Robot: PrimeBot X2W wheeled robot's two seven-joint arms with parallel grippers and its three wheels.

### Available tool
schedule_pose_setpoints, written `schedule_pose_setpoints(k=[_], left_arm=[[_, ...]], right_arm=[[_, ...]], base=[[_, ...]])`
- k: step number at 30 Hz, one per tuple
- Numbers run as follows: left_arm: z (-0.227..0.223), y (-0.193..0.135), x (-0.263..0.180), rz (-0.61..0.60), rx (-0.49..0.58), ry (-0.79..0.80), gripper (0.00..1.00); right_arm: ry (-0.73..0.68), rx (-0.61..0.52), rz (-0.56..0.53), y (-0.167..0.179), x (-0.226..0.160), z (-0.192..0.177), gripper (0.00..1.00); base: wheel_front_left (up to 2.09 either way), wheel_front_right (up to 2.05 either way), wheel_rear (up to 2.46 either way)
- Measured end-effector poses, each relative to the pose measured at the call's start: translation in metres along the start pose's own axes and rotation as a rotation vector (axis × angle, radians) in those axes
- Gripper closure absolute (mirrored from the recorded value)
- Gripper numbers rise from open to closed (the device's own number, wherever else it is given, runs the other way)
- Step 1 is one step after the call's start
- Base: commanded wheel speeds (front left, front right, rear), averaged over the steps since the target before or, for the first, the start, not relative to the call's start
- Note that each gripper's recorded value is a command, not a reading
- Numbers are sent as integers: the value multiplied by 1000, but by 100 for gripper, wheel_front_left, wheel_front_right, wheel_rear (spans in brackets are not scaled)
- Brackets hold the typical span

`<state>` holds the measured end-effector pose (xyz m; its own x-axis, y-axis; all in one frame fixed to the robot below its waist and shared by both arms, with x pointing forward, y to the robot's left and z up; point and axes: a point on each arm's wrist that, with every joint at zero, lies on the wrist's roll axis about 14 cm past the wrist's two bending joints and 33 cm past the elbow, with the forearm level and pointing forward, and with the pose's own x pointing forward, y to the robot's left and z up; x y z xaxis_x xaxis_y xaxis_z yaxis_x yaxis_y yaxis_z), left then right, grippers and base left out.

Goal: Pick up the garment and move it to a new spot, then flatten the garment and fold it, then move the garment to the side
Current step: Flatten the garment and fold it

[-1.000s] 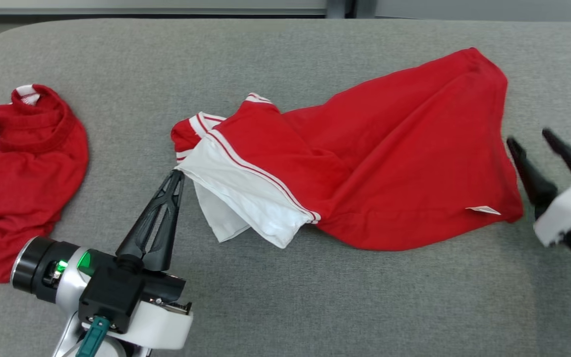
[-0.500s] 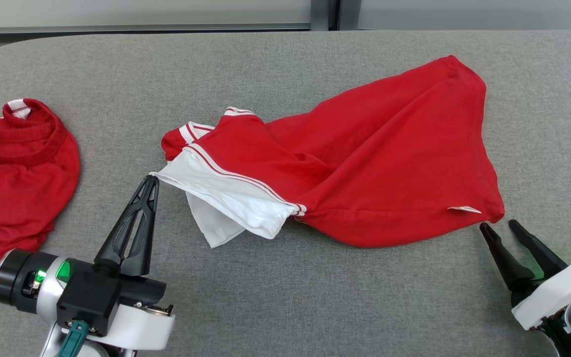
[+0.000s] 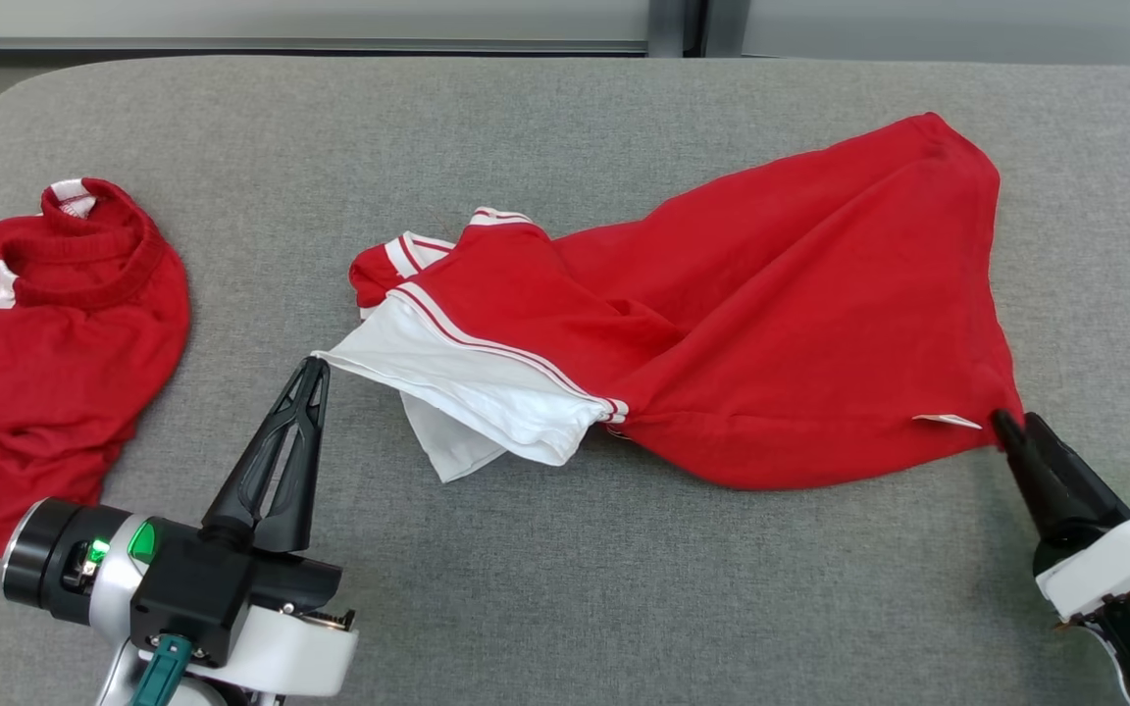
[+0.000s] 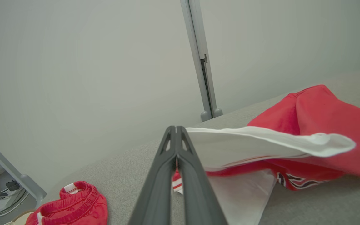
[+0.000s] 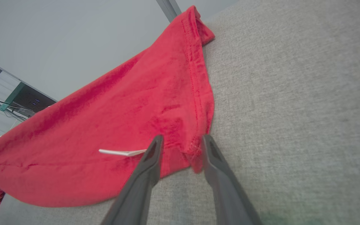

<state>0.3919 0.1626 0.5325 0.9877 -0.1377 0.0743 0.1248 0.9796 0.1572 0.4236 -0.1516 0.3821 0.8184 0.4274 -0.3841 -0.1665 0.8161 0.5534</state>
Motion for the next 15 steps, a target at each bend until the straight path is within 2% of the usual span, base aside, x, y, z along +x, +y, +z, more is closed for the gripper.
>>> schedule_pose_setpoints(k=[1, 3, 4, 5, 15], left_arm=[[0, 0, -1, 2, 0, 2, 100], [-1, 1, -1, 4, 1, 4, 100], [-1, 1, -1, 4, 1, 5, 100], [-1, 1, -1, 4, 2, 5, 100], [6, 2, 3, -2, 14, -20, 100]], right_arm=[[1, -2, 2, 0, 0, 1, 51], [-4, 11, -2, -1, 0, 3, 62], [-6, 22, -2, -1, -1, 3, 73], [-5, 30, -1, 0, -2, 2, 100], [-40, 4, -7, -3, -16, 16, 100]], base=[[0, 0, 0], [0, 0, 0], [0, 0, 0], [0, 0, 0], [0, 0, 0]])
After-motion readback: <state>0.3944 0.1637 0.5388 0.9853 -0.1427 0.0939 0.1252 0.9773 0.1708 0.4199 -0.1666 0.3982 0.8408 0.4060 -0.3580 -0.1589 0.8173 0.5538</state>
